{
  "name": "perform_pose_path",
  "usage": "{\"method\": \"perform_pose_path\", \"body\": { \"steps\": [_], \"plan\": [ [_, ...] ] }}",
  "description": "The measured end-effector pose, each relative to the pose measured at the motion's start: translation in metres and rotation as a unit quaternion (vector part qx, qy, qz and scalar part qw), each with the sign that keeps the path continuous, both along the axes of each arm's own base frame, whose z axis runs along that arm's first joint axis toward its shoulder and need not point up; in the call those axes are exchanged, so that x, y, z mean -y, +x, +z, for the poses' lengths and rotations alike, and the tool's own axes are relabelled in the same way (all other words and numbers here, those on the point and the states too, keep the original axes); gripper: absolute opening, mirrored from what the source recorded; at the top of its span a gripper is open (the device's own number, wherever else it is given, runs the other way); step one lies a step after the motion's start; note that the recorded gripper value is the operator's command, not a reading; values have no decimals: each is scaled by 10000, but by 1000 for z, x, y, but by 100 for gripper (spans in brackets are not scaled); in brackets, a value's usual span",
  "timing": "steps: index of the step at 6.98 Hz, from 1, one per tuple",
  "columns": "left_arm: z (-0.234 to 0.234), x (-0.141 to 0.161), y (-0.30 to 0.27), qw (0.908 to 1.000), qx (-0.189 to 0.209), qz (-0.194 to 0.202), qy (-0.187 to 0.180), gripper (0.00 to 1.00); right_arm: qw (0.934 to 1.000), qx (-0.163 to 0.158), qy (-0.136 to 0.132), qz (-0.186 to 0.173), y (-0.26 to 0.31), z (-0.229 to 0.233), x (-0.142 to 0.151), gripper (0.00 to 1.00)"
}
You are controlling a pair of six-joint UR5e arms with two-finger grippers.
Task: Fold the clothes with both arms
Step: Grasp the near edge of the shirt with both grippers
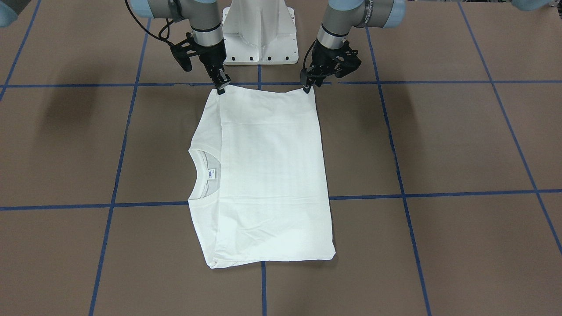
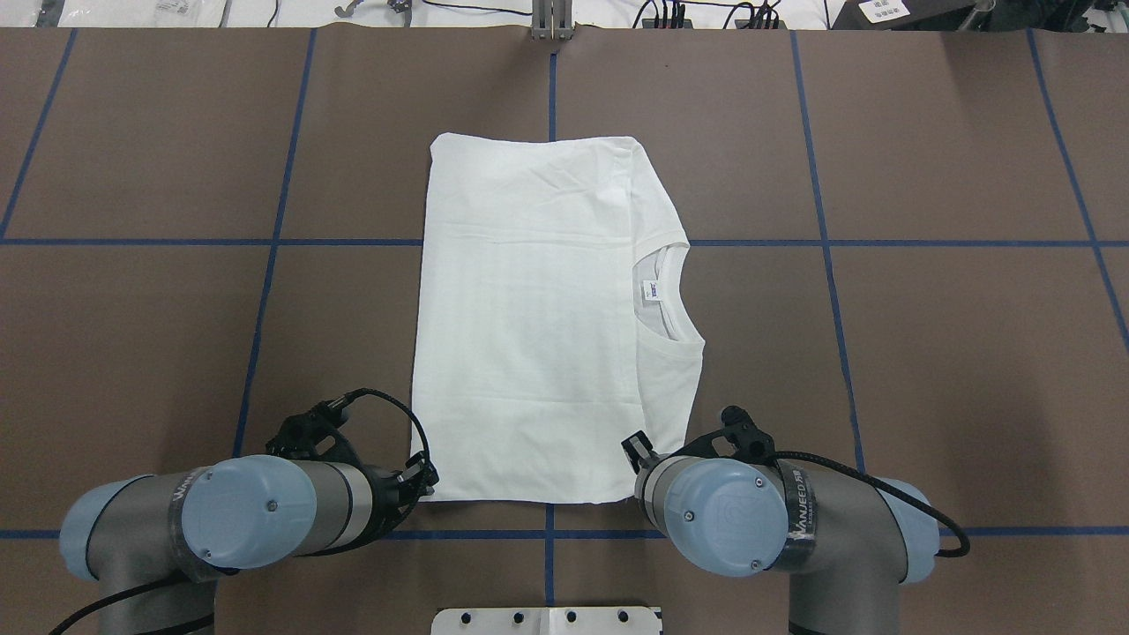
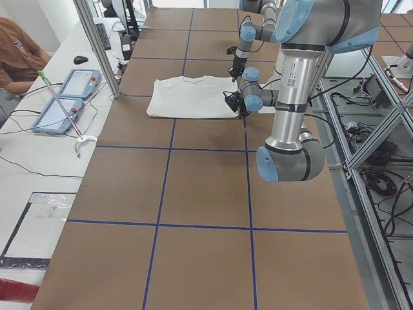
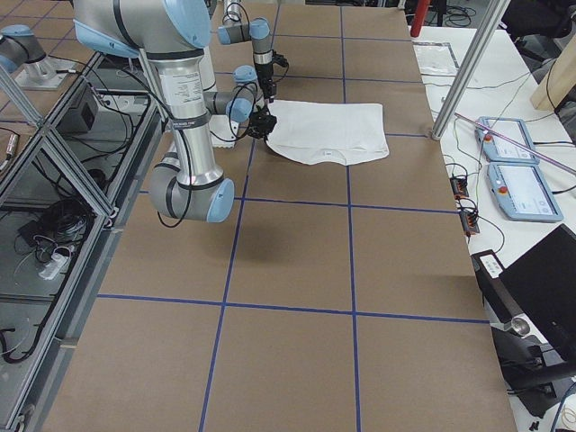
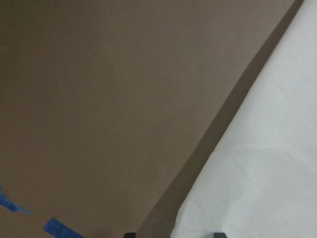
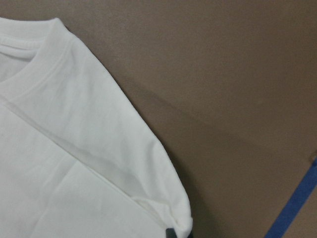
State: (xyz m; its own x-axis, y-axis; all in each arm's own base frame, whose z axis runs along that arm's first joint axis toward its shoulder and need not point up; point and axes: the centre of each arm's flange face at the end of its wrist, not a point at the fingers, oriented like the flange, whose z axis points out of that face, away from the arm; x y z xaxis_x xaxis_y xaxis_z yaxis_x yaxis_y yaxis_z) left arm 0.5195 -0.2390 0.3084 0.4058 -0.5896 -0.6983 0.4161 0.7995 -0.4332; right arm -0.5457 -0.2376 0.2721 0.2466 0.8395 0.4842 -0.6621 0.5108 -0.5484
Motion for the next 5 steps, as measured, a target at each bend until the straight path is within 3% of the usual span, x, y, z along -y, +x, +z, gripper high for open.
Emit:
{"method": "perform_pose_path", "body": {
  "steps": [5],
  "plan": [
    [-17,2,-8,9991,-198,-382,-68,0,10000,12,3,-13,2,-1,0,0]
  ]
}}
